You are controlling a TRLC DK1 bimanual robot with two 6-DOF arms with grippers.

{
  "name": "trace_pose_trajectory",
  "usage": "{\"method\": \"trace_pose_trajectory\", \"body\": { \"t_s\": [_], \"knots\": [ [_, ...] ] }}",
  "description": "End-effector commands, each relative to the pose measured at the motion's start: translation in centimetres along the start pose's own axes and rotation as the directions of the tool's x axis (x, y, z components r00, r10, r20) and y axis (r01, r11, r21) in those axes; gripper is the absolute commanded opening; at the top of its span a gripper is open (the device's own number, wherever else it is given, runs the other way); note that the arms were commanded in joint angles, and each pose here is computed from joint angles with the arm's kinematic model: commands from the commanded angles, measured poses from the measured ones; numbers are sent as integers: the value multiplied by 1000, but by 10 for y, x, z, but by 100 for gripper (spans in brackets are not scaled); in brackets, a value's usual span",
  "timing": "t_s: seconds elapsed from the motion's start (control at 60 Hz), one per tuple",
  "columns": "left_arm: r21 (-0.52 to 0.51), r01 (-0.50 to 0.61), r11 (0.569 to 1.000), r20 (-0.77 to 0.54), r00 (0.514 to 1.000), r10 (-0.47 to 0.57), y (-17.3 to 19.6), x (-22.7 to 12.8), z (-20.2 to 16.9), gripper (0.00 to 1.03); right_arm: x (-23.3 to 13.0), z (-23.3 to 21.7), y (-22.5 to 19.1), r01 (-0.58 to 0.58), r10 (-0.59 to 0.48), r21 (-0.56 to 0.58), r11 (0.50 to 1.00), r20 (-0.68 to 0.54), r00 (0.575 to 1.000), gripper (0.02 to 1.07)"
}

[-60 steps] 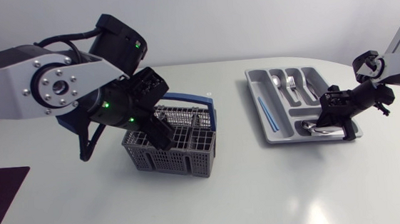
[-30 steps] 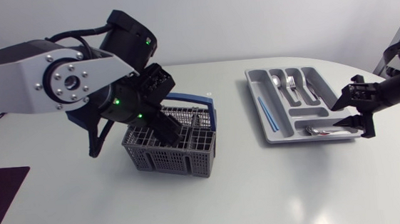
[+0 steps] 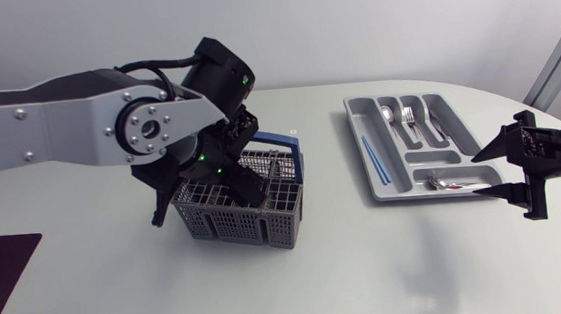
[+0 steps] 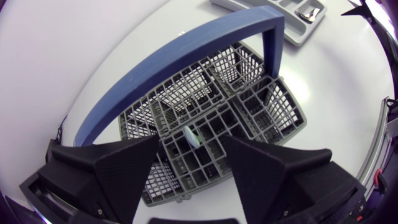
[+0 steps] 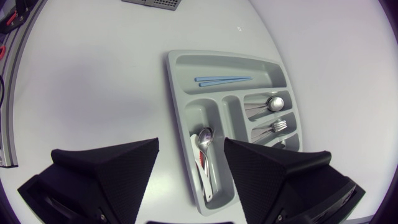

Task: Unload the cutlery basket into the drawer organizer.

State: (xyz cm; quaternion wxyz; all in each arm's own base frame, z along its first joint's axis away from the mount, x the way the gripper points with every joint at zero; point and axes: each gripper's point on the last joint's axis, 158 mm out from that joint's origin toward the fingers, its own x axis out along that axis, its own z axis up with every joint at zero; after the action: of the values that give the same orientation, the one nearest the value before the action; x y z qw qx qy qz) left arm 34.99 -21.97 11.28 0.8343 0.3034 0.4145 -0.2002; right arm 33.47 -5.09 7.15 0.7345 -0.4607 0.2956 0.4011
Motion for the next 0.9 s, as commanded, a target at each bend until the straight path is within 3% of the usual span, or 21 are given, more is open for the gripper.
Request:
{"method": "trace_pose_trajectory", "body": {
  "t_s": [0.0, 0.167, 0.517, 0.75, 0.883],
  "knots": [
    [-30, -17, 999, -11, 1000, 17, 0, 9, 7, 73, -3, 4, 9, -5, 5, 10, 1000, 20, 1000, 79],
    [-41, -38, 998, -35, 999, 36, 3, 18, 4, 63, -4, 8, 17, -17, 16, 19, 1000, 33, 999, 79],
    [-46, -70, 997, -42, 997, 68, 7, 24, 5, 25, -11, 13, 20, 0, -1, 14, 1000, 42, 999, 79],
    [-36, -71, 997, -63, 996, 68, 4, 32, 2, 19, -17, 13, 16, 16, -17, 18, 1000, 43, 999, 79],
    [-32, -83, 996, -68, 994, 81, 5, 34, 2, 7, -18, 11, 15, 20, -21, 21, 1000, 43, 999, 79]
  ]
}}
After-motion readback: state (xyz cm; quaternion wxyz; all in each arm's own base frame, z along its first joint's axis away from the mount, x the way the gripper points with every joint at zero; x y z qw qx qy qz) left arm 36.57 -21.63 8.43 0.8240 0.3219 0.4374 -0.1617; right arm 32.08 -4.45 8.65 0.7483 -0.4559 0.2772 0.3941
